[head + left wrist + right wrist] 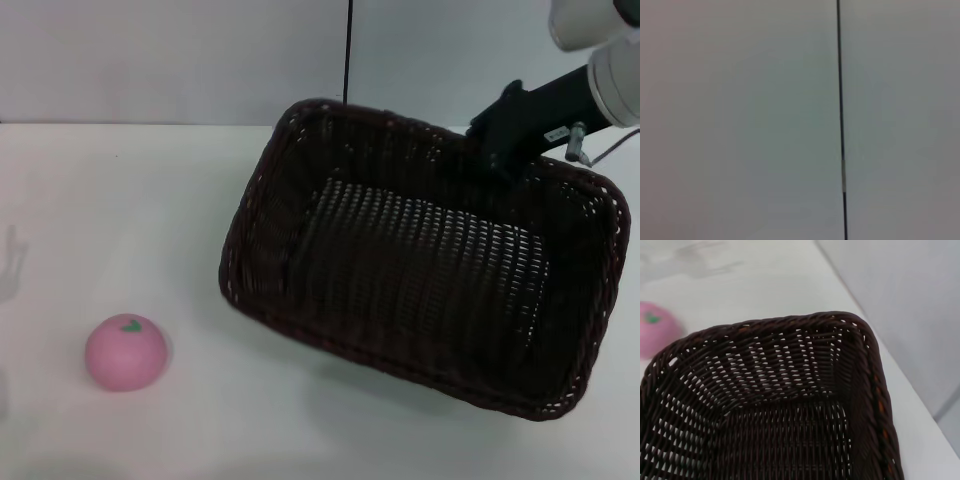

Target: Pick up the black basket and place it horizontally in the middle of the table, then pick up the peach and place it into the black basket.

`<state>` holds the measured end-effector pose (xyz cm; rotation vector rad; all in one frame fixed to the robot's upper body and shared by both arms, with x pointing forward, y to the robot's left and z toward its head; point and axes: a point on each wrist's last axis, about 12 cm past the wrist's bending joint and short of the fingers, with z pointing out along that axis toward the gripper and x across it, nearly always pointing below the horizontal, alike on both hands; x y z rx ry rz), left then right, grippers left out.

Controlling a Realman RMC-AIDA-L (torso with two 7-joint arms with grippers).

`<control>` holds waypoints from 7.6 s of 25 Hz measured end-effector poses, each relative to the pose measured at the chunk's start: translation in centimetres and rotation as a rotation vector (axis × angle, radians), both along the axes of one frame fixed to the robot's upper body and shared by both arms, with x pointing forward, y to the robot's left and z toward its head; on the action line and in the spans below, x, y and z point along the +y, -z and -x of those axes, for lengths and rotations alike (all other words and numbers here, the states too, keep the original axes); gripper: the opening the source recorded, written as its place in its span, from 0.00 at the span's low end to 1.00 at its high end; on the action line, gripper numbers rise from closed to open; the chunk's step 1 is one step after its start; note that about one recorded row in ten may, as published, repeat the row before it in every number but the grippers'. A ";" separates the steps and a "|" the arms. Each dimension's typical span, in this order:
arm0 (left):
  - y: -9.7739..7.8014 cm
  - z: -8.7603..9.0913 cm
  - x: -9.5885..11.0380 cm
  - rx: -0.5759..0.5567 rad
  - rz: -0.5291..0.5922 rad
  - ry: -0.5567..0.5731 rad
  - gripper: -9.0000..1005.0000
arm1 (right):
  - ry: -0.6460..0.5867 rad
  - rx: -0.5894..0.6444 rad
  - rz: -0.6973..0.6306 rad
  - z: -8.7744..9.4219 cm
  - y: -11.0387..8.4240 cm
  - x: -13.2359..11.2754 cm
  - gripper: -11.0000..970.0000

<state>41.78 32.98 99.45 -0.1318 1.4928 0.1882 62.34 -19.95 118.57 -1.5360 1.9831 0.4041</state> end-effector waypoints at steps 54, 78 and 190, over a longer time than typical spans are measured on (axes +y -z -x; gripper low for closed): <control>-1.2 2.9 2.5 -0.019 0.126 0.441 0.83 | -0.137 -0.206 -0.281 6.7 -3.6 -1.4 0.73; -5.1 1.6 4.5 0.405 0.131 1.086 0.80 | 0.587 -0.561 -1.290 18.8 9.7 -16.0 0.73; -1.7 0.8 1.5 -0.141 0.038 0.186 0.84 | 1.207 -1.003 -1.076 20.2 14.5 -17.4 0.72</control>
